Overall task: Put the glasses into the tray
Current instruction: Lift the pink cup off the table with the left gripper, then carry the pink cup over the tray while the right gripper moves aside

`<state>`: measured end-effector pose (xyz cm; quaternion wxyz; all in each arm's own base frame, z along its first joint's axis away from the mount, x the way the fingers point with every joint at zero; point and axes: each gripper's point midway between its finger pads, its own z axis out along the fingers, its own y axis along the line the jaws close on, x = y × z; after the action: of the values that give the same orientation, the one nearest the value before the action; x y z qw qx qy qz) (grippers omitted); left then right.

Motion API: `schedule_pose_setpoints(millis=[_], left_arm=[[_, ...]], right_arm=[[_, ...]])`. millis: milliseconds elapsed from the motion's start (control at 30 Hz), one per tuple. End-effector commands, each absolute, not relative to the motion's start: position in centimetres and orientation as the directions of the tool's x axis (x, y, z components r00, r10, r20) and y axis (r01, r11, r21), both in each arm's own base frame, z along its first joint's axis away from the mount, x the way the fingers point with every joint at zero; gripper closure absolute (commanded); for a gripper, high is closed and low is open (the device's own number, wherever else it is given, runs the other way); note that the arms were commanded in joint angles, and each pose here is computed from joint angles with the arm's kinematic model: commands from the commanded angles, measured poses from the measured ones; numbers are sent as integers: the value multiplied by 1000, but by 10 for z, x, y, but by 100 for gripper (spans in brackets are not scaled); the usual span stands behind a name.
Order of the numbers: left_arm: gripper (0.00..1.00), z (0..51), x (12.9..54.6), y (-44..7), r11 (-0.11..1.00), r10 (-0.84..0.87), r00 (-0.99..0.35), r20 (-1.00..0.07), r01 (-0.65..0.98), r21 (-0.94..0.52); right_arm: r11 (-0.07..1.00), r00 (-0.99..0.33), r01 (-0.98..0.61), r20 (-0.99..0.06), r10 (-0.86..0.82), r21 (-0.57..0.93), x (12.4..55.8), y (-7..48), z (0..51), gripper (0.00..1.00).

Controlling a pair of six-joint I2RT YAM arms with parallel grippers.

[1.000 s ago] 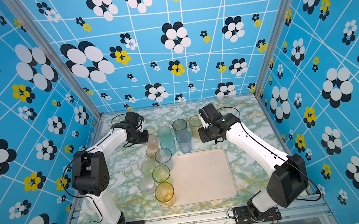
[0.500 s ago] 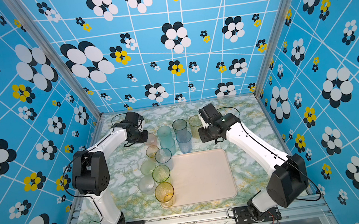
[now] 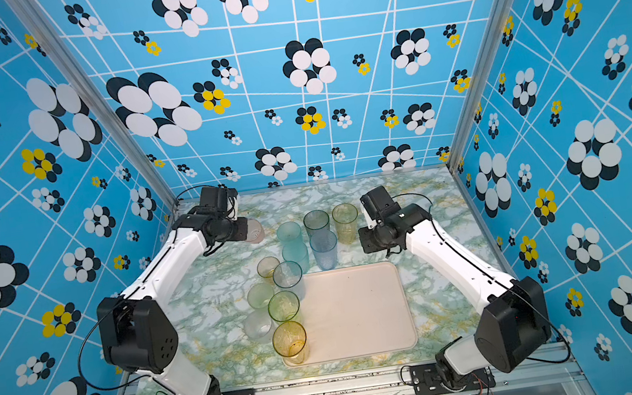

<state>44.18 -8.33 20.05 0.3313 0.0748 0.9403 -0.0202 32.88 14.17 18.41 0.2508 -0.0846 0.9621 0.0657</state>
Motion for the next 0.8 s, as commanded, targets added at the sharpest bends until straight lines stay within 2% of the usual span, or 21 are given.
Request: schedule_pose_setpoints(millis=[0,233,400,600,767], left_arm=[[96,264,435,-79,988,120,-679,-724,155,18],[96,345,394,-126,957,212,-540,-814,284,60],[96,376,365,-180,892,277,-465,-841,450,45],[96,368,336,-257,763,392,-422,-817,646,33],[96,341,313,-322,625,495,-403,-770,781,-8]], right_arm=[[984,-846,-141,-529,-65,105,326,125,196,61],[993,-824,-28,-565,42,114,326,86,204,61],[994,-816,38,-571,91,105,327,64,208,61],[990,-792,113,-594,142,86,327,39,217,61],[984,-788,154,-591,174,84,328,26,215,60]])
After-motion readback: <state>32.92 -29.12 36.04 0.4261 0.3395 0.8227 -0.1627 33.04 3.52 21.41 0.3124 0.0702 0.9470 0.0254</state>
